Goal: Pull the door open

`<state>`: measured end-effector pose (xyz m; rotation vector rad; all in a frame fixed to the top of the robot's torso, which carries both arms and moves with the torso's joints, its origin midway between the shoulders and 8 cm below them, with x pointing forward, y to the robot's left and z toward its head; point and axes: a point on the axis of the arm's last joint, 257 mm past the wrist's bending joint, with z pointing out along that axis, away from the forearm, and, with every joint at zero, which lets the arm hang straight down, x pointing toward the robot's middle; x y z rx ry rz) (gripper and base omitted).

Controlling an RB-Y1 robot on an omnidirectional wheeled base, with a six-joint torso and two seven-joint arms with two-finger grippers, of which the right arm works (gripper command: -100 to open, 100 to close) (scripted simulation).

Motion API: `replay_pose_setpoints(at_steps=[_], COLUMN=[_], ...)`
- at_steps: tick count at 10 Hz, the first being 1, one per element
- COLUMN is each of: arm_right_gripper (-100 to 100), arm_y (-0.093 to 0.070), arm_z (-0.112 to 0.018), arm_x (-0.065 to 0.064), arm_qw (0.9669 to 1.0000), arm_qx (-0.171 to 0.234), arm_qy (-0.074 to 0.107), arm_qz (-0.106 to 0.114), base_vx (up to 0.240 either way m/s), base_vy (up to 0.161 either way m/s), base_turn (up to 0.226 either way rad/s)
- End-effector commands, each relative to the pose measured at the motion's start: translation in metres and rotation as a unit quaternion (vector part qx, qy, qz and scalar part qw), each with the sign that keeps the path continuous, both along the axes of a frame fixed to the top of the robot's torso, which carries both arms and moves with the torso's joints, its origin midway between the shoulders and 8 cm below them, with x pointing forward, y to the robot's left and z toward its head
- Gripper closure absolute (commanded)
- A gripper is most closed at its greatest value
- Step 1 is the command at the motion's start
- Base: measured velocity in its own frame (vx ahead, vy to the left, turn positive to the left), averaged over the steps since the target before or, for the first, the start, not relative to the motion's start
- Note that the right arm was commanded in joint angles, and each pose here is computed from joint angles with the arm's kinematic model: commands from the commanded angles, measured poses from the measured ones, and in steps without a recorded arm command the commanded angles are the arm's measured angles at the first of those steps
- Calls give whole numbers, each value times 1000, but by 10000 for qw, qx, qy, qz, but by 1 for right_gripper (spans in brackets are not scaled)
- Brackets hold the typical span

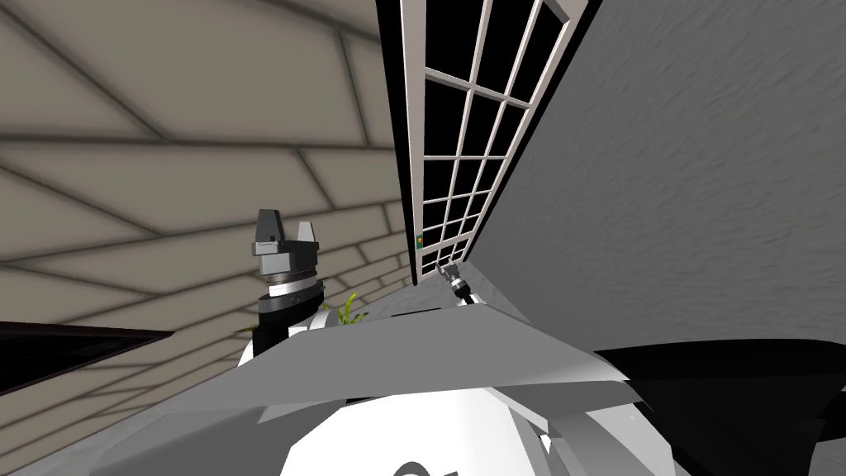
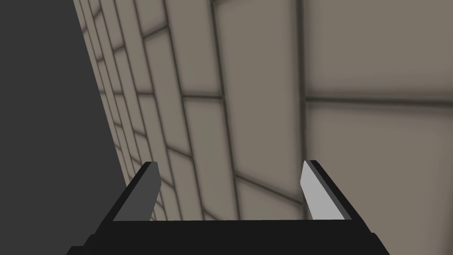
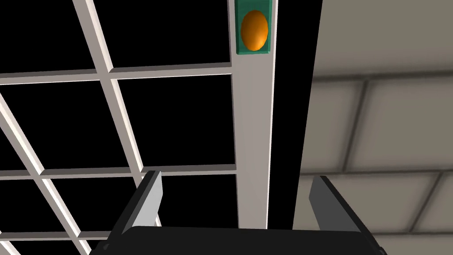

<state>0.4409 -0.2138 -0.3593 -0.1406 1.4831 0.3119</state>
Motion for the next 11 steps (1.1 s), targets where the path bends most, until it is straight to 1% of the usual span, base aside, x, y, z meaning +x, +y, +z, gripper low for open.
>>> replay_pose_setpoints(at_steps=[1, 2, 8, 9, 10, 11], arm_right_gripper=[-100, -100, -100, -100, -100, -100], arm_y=[4, 6, 12, 12, 9, 7], arm_z=[-11, -18, -41, -38, -39, -39], arm_x=[-3, -5, -12, -11, -11, -12], arm_qw=[9998, 9995, 9977, 9980, 9978, 9978], arm_qx=[-180, -283, -602, -561, -583, -590], arm_qy=[74, 123, 274, 258, 270, 281], arm_qz=[43, 72, 176, 162, 133, 110], base_vx=[174, 189, 135, 56, -42, -78], base_vy=[66, 64, 68, 39, -113, -201], base_turn=[-7, -8, -3, -4, 109, 144])
